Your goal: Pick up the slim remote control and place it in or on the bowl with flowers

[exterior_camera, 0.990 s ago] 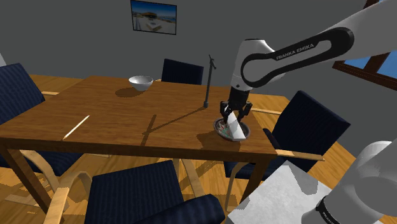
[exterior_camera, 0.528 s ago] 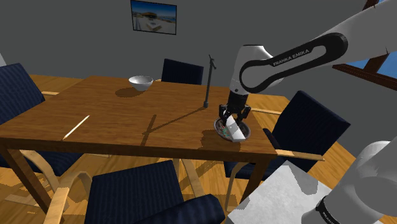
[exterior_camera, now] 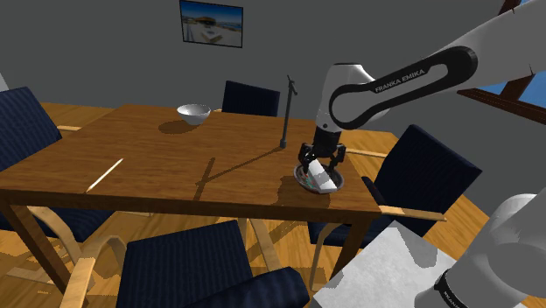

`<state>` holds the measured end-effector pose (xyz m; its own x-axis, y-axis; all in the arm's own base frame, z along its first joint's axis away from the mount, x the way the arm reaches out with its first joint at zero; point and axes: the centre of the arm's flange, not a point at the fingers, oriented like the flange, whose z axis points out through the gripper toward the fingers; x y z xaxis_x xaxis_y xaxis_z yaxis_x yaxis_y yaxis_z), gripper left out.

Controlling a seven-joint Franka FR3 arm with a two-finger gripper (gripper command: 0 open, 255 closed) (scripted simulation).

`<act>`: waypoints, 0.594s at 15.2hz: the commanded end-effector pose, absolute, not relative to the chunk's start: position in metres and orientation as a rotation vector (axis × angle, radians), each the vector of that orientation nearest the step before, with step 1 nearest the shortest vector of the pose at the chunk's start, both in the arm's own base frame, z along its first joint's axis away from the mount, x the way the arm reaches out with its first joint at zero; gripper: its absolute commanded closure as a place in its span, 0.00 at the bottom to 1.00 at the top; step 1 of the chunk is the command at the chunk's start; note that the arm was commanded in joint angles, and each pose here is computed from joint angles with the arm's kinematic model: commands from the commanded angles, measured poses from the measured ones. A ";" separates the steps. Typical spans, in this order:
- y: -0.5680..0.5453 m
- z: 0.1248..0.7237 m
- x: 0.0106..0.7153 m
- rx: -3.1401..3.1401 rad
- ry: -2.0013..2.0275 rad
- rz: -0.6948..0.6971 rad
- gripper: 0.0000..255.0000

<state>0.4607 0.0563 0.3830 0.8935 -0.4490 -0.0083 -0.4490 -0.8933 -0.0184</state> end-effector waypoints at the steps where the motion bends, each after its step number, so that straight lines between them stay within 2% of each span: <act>1: 0.056 0.383 0.460 -3.038 0.720 0.007 0.00; 6: 0.055 0.433 0.461 -3.038 0.720 0.007 0.00; 9: 0.055 0.433 0.461 -3.038 0.720 0.007 0.00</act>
<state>0.4613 0.0547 0.4315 0.8935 -0.4490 -0.0084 -0.4490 -0.8933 -0.0186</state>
